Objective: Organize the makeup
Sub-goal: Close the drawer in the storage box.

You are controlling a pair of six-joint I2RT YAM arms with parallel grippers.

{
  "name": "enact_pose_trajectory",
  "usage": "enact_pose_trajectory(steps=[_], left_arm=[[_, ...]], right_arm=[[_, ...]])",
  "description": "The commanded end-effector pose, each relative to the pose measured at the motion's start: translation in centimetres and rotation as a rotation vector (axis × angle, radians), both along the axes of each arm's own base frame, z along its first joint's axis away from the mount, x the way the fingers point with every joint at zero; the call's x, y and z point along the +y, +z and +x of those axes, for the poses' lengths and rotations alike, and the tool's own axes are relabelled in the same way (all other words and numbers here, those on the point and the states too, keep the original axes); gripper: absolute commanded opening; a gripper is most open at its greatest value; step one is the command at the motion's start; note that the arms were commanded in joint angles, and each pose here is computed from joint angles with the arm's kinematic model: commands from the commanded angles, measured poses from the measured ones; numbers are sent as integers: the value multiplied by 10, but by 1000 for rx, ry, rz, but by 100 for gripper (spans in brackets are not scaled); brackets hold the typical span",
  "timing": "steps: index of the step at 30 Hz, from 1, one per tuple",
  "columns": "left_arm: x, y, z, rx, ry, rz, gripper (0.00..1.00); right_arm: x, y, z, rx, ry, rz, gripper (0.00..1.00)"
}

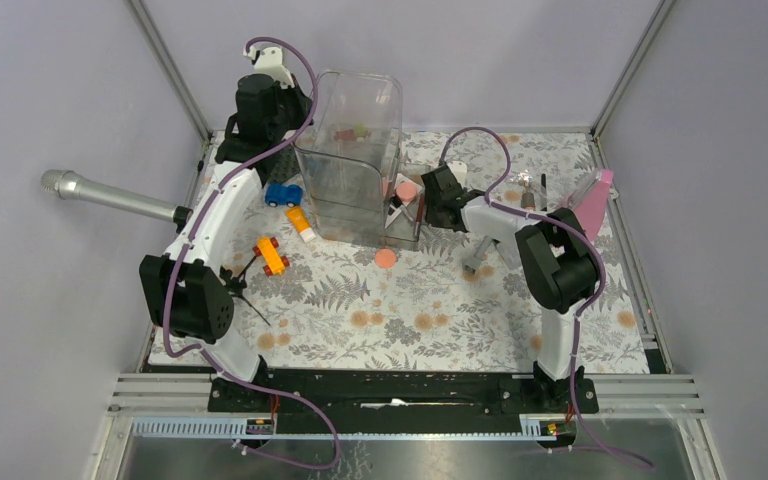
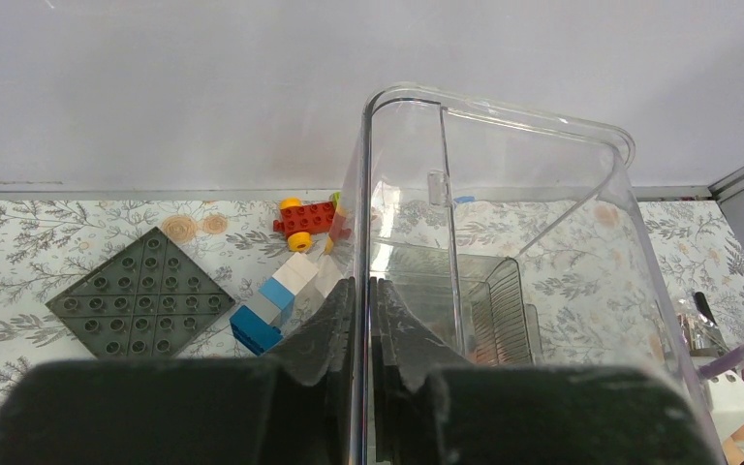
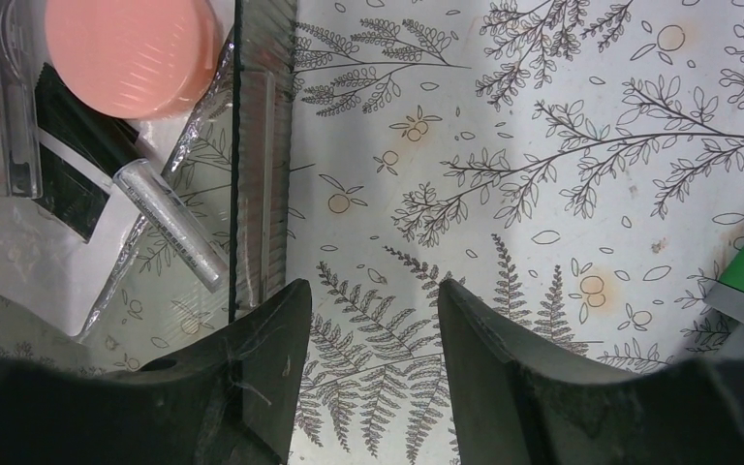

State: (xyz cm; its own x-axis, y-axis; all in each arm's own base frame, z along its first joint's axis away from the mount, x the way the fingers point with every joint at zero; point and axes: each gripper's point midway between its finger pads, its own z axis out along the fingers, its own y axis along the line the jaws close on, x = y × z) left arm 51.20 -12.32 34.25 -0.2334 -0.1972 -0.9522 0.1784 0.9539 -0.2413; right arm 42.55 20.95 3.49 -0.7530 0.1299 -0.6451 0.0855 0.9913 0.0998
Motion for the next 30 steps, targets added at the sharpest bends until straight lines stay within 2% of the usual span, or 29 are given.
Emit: enact_pose_trajectory(steps=[1, 10, 18, 30], left_arm=[[-19, -56, -20, 191, -85, 20, 8], [-19, -55, -21, 189, -87, 18, 8], [-19, -57, -20, 194, -85, 19, 8], [-19, -59, -19, 197, -88, 21, 8]], right_arm=[[0, 21, 12, -62, -11, -11, 58], [2, 14, 15, -25, -14, -31, 58], [20, -5, 14, 13, -1, 59, 58], [35, 7, 21, -17, 42, 124, 59]])
